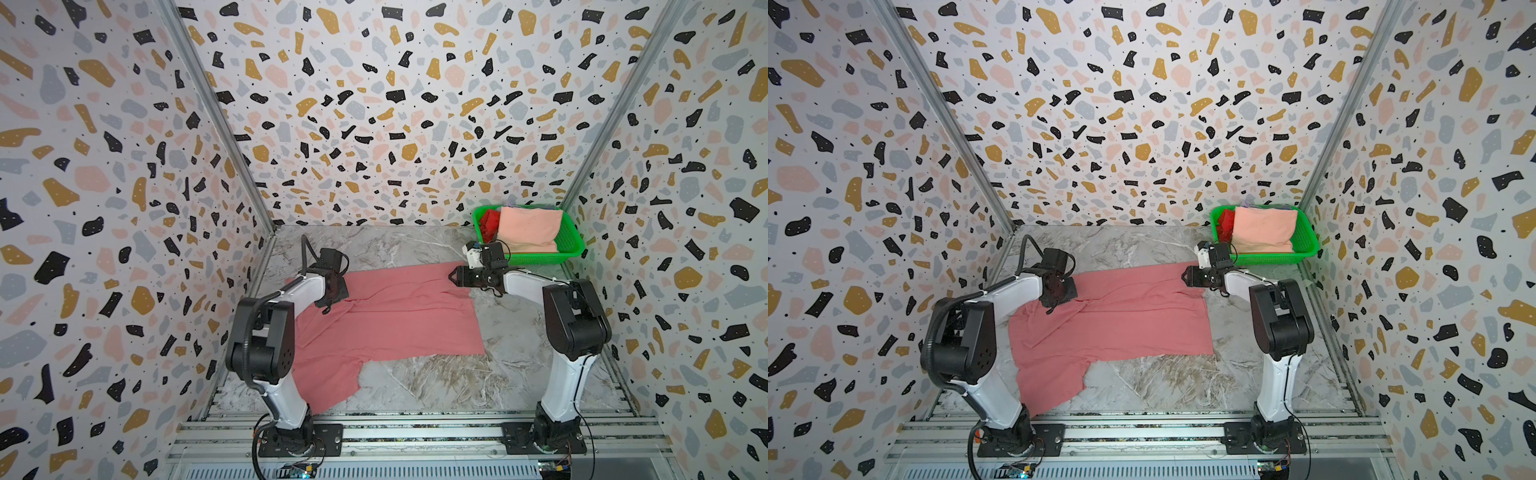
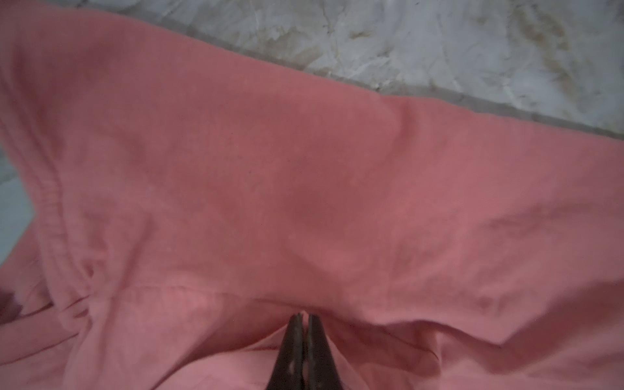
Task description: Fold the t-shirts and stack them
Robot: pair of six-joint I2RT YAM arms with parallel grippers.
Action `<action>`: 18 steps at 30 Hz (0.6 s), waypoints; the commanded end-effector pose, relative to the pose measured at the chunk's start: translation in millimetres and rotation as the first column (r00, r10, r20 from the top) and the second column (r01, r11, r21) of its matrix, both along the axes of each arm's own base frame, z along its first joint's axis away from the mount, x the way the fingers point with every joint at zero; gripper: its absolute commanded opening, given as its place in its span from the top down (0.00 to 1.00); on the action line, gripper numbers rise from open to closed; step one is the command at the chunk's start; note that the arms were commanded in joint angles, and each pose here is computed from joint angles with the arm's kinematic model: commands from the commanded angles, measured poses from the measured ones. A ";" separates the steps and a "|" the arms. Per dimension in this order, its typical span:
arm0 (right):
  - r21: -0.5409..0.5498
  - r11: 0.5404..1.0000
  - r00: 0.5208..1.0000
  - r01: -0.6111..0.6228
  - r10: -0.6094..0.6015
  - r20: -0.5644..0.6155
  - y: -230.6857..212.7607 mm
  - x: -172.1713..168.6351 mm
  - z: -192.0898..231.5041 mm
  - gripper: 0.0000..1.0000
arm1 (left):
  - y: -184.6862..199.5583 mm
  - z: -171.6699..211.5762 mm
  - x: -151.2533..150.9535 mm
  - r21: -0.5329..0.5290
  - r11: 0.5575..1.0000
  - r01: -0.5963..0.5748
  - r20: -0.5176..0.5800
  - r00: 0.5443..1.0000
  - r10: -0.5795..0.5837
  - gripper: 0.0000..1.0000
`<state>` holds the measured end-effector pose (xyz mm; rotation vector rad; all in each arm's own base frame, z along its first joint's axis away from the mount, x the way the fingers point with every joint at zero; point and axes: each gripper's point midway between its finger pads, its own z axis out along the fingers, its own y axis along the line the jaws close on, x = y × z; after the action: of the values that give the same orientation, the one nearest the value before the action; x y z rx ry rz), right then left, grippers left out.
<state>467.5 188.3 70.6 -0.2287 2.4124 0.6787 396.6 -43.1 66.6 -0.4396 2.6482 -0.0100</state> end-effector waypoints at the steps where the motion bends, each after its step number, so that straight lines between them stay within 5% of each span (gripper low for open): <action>1: 0.010 1.000 0.999 -0.021 0.020 0.031 -0.4 3.3 13.1 0.43 | -18.6 3.6 -40.7 -0.065 0.998 0.016 -0.082 0.996 -0.022 1.00; 5: 0.015 1.000 0.999 -0.016 0.015 0.030 -5.5 6.0 12.5 0.43 | -56.8 9.1 -84.4 -0.222 0.973 0.067 -0.145 0.984 -0.101 0.98; 8: 0.018 1.000 1.000 -0.013 0.012 0.029 -9.1 7.4 11.8 0.43 | -87.4 34.8 -97.1 -0.376 0.916 0.142 -0.115 0.974 -0.198 0.76; 12: 0.024 1.000 0.999 -0.019 0.019 0.028 -9.8 9.7 12.4 0.43 | -87.7 86.1 -68.2 -0.342 0.914 0.217 0.004 0.973 -0.230 0.48; 18: 0.046 0.998 0.998 -0.038 0.035 0.051 -4.0 10.9 25.0 0.43 | -54.4 91.6 -18.1 -0.283 0.947 0.149 0.089 0.988 -0.128 0.45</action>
<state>472.6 176.7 74.0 -0.2262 2.3975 0.7118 367.0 -113.4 172.1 -0.3000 2.6061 -0.4971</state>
